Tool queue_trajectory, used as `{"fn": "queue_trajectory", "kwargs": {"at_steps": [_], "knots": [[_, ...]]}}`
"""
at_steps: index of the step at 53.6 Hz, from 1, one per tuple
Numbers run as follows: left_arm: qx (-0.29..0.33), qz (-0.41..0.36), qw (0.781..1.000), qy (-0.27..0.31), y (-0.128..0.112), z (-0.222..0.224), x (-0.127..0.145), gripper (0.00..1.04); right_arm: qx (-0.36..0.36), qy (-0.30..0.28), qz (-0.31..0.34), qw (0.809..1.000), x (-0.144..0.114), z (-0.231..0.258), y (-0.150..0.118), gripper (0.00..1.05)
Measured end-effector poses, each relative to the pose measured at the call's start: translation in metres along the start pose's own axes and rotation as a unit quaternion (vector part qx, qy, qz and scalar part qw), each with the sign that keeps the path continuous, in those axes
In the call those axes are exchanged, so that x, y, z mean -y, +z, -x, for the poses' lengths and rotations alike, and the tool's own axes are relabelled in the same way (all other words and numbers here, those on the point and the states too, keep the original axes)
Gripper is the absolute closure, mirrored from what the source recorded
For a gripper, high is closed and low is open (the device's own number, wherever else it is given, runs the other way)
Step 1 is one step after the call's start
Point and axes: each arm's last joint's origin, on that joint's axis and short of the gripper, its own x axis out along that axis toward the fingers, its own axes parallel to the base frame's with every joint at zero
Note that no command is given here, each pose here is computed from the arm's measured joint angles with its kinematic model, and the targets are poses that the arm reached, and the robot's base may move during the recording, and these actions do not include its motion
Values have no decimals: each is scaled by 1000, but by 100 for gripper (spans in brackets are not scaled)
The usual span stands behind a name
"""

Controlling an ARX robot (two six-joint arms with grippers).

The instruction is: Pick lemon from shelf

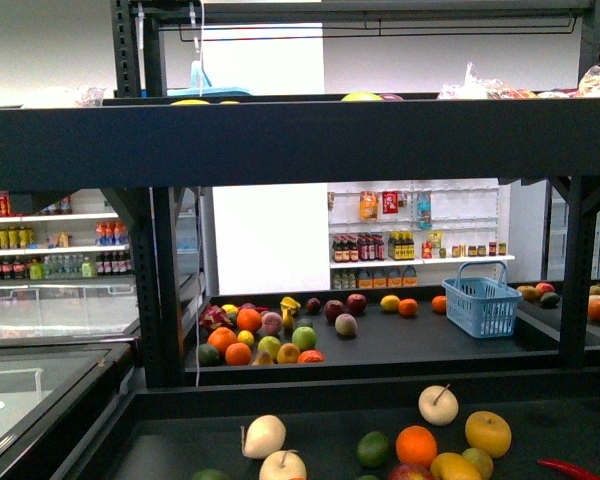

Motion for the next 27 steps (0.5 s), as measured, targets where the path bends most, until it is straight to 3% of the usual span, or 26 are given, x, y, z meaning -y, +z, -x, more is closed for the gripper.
{"fn": "queue_trajectory", "kwargs": {"at_steps": [12,27], "knots": [[-69,-56,995,-49,-38,5,44,95,0,0,0,1000,0,0,0,7],[-172,-78,977,-101,-102,2,66,95,0,0,0,1000,0,0,0,7]]}}
